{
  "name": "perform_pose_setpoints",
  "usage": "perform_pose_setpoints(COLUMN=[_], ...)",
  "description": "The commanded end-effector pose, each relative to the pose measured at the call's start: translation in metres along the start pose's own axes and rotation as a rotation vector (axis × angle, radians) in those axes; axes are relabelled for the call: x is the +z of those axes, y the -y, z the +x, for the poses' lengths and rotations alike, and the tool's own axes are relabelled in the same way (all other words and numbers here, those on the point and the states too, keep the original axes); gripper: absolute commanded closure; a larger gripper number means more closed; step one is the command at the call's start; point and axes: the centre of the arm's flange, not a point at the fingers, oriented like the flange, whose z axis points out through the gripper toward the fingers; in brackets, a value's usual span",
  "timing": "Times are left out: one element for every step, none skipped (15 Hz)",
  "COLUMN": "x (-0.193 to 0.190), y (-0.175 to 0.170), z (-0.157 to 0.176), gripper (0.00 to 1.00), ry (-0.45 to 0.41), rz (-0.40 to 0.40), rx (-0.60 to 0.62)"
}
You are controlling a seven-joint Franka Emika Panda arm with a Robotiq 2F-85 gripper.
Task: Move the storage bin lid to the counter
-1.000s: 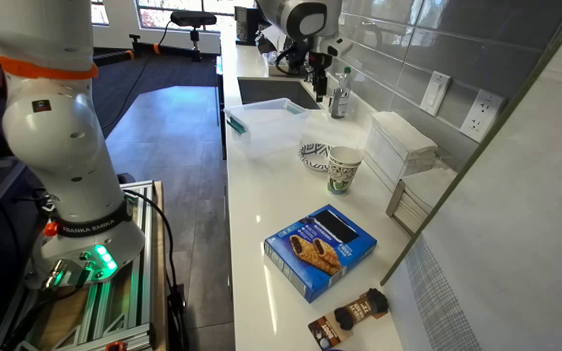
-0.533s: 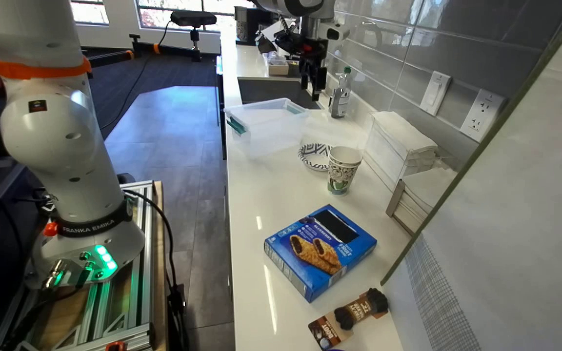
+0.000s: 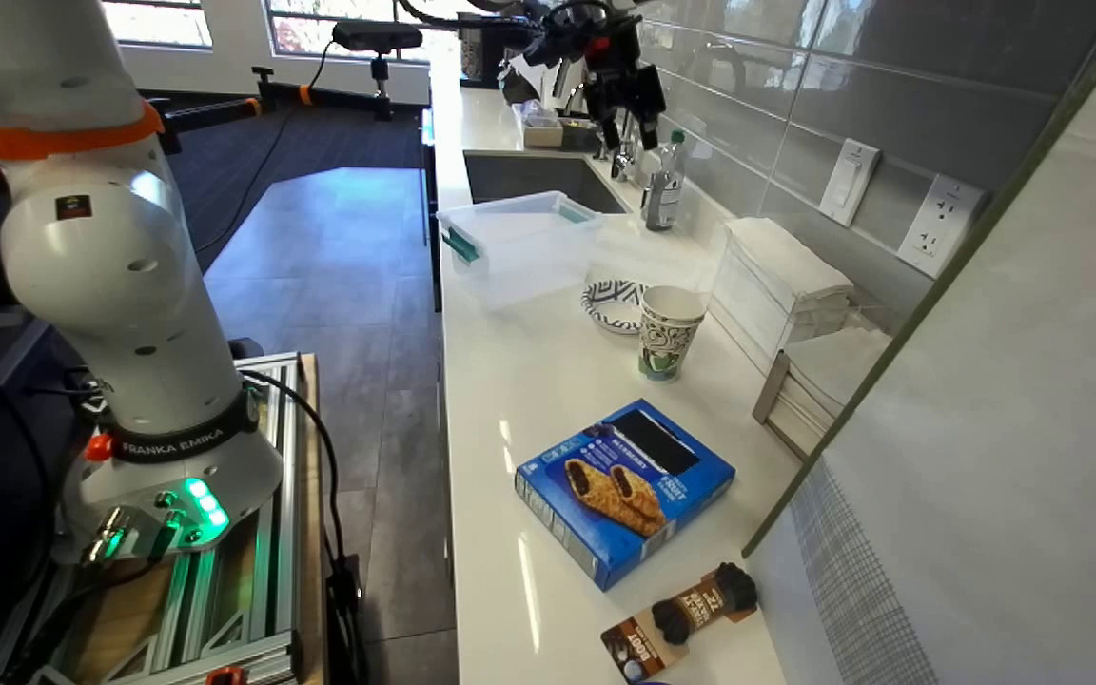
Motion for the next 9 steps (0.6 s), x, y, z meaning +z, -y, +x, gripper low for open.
perform_pose_setpoints(x=[-0.07,-0.079,-0.083,-0.072,-0.053,-0.023,-0.071,-0.054,-0.04], y=[-0.022,-0.03,-0.04,-0.051,-0.061,-0.07,-0.05,-0.062,-0.07], z=[-0.021,-0.023,-0.02,-0.013,-0.006,-0.005,-0.015,-0.012,-0.009], gripper=[0.0,0.0,0.0,0.0,0.0,0.0,0.0,0.0,0.0], ry=[-0.147,-0.086,0.016,0.029,0.034,0.042,-0.005,0.008,0.018], rz=[-0.023,0.006,0.073,0.123,0.189,0.245,0.16,0.19,0.204], rx=[0.076,0.088,0.084,0.063,0.057,0.061,0.07,0.073,0.077])
